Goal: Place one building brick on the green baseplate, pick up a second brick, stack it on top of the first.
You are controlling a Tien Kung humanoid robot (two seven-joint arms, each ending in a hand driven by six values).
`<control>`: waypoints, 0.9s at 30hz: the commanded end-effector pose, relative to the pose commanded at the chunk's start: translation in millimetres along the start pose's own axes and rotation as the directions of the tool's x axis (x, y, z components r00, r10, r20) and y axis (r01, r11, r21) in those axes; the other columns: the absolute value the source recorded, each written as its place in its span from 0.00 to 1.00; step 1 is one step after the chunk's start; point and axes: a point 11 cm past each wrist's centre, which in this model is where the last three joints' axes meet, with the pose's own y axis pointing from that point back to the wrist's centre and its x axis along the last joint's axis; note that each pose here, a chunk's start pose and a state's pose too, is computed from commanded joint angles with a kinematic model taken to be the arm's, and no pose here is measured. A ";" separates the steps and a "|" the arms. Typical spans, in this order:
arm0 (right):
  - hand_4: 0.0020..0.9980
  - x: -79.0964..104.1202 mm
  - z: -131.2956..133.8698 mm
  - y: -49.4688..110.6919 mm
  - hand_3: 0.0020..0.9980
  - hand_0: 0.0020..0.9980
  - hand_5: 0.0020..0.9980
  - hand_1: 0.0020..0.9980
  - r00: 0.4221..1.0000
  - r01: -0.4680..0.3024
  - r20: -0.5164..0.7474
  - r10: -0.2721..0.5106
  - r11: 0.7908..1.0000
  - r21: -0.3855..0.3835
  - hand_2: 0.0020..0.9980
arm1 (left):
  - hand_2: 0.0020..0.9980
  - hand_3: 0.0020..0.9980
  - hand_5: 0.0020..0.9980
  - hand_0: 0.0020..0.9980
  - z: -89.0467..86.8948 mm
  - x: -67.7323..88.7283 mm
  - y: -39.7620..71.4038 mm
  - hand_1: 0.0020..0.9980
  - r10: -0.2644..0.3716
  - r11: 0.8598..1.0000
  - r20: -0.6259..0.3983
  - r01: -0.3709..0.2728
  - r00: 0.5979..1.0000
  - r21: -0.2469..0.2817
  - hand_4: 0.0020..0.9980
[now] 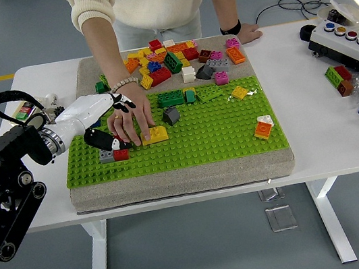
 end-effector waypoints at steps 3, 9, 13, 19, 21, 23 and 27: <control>1.00 -0.4 0.2 0.0 0.75 0.76 0.50 0.69 1.000 0.001 -0.002 -0.001 1.000 -0.001 0.73 | 0.68 0.74 0.17 0.82 0.4 -0.3 -0.6 0.73 -0.001 1.000 -0.001 0.001 1.000 -0.001 1.00; 1.00 0.5 -0.8 0.0 0.75 0.76 0.50 0.69 1.000 0.000 -0.006 0.000 1.000 0.000 0.73 | 0.69 0.76 0.16 0.82 1.2 -4.3 -5.5 0.73 -0.023 1.000 -0.007 0.023 1.000 0.004 1.00; 1.00 0.3 -1.1 0.0 0.75 0.76 0.50 0.69 1.000 0.000 -0.007 0.000 1.000 0.001 0.73 | 0.73 0.80 0.16 0.82 1.2 -7.6 -10.8 0.74 -0.046 0.999 -0.014 0.046 0.999 0.010 1.00; 1.00 1.0 -0.3 0.1 0.75 0.76 0.50 0.69 1.000 -0.001 -0.003 0.001 1.000 0.000 0.73 | 0.75 0.81 0.15 0.83 1.5 -7.5 -20.3 0.77 -0.058 0.998 -0.038 0.059 0.998 0.016 1.00; 1.00 1.4 -0.5 0.1 0.75 0.76 0.50 0.69 1.000 -0.002 -0.002 0.002 1.000 0.000 0.73 | 0.75 0.81 0.15 0.83 1.1 -8.1 -22.9 0.77 -0.062 0.998 -0.049 0.063 0.997 0.018 1.00; 1.00 1.7 -1.0 0.1 0.75 0.76 0.50 0.69 1.000 -0.003 -0.001 0.003 1.000 0.001 0.73 | 0.75 0.81 0.15 0.83 0.4 -9.4 -25.9 0.77 -0.067 0.997 -0.059 0.068 0.996 0.022 1.00; 1.00 1.6 -1.5 0.0 0.75 0.76 0.50 0.69 1.000 -0.003 0.000 0.003 1.000 0.002 0.73 | 0.75 0.81 0.12 0.80 -1.1 -11.6 -31.6 0.77 -0.067 0.997 -0.068 0.069 0.995 0.032 1.00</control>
